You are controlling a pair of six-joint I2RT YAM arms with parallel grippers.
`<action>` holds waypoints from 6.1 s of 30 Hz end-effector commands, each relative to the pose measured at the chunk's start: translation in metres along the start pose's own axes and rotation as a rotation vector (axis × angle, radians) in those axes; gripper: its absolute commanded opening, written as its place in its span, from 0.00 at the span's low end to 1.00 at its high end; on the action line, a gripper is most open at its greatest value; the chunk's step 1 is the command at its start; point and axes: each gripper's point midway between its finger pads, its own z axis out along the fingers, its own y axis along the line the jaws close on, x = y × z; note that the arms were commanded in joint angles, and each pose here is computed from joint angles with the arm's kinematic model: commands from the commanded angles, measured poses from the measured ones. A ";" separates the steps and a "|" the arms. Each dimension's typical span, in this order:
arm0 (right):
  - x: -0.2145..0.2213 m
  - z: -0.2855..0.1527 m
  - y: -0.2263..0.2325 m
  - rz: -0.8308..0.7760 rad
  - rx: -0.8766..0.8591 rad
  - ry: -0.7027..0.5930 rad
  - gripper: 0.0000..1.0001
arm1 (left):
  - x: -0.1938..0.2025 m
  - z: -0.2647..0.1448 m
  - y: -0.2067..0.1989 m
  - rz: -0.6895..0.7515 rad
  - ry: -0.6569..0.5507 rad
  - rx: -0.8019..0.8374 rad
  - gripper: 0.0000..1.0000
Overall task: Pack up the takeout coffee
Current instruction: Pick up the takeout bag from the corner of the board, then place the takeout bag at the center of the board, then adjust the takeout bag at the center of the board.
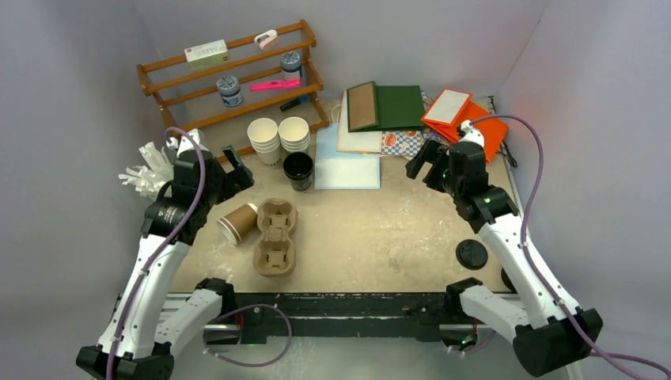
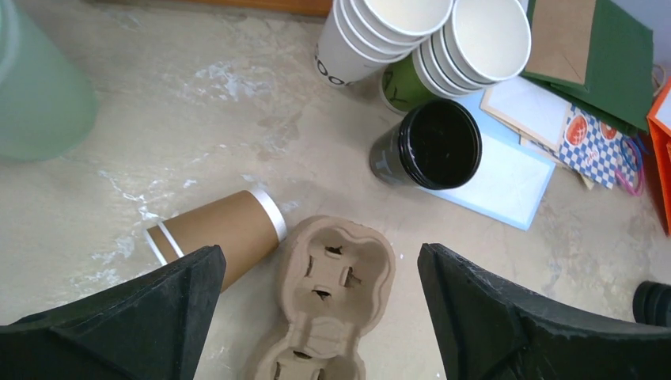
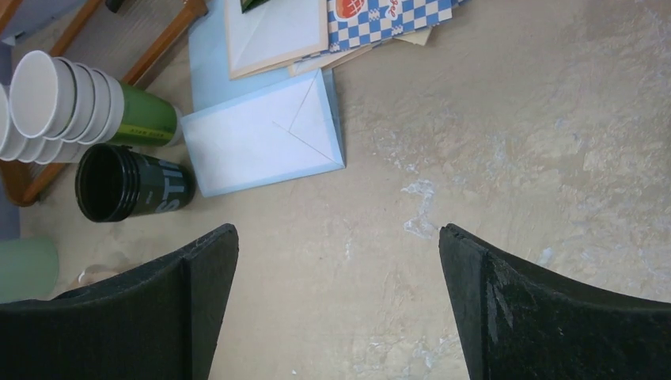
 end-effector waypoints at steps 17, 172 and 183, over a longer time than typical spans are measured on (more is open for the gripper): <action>-0.068 0.099 0.011 0.166 -0.014 0.046 0.91 | 0.005 0.012 -0.113 0.076 0.090 0.476 0.94; 0.132 0.069 -0.035 0.152 -0.234 0.512 0.43 | 0.179 0.091 -0.192 0.641 0.376 0.098 0.00; 0.141 0.054 -0.035 0.177 -0.240 0.532 0.53 | 0.164 0.077 -0.212 0.485 0.471 0.266 0.00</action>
